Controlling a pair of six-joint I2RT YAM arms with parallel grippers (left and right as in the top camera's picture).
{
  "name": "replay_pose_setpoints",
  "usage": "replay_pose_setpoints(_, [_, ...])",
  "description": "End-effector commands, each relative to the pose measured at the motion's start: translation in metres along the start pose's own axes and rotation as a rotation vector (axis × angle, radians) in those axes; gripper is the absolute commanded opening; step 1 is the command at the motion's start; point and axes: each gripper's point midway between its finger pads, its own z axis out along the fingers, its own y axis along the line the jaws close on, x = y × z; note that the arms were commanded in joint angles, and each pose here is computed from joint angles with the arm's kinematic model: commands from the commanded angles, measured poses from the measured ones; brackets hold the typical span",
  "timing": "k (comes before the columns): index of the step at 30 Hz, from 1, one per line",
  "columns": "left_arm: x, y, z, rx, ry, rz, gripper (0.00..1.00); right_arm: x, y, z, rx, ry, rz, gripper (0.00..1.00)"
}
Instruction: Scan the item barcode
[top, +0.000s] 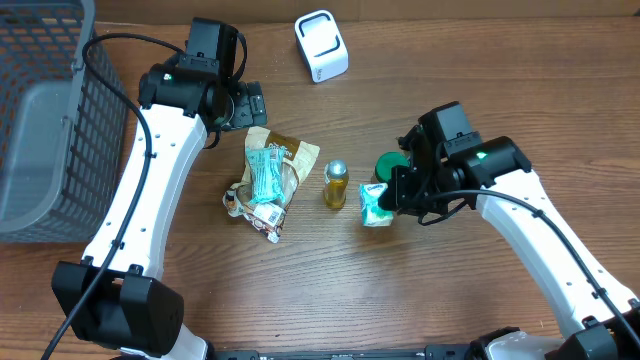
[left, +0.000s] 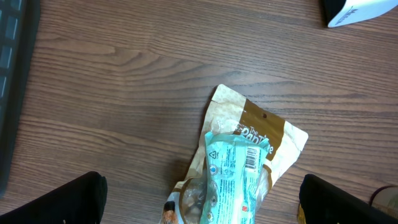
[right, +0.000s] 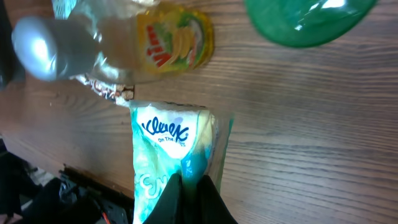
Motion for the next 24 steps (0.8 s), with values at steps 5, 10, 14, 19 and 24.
replay_pose_setpoints(5, [-0.006,-0.002,-0.009,0.005,-0.03,0.016,1.0,0.004,0.01,-0.003,-0.04,0.006,-0.024,0.04])
replay_pose_setpoints(10, [-0.006,-0.002,-0.009,0.004,-0.03,0.016,1.0,0.013,0.016,-0.002,-0.066,0.046,-0.021,0.04])
replay_pose_setpoints(14, [-0.006,-0.002,-0.009,0.005,-0.03,0.016,1.0,0.022,0.022,0.004,-0.065,0.071,-0.04,0.04])
replay_pose_setpoints(19, [-0.006,-0.002,-0.009,0.004,-0.03,0.016,1.0,0.032,0.034,0.016,-0.071,0.093,-0.06,0.04])
replay_pose_setpoints(24, [-0.006,-0.002,-0.009,0.004,-0.03,0.016,1.0,0.041,0.049,0.035,-0.088,0.092,-0.032,0.04])
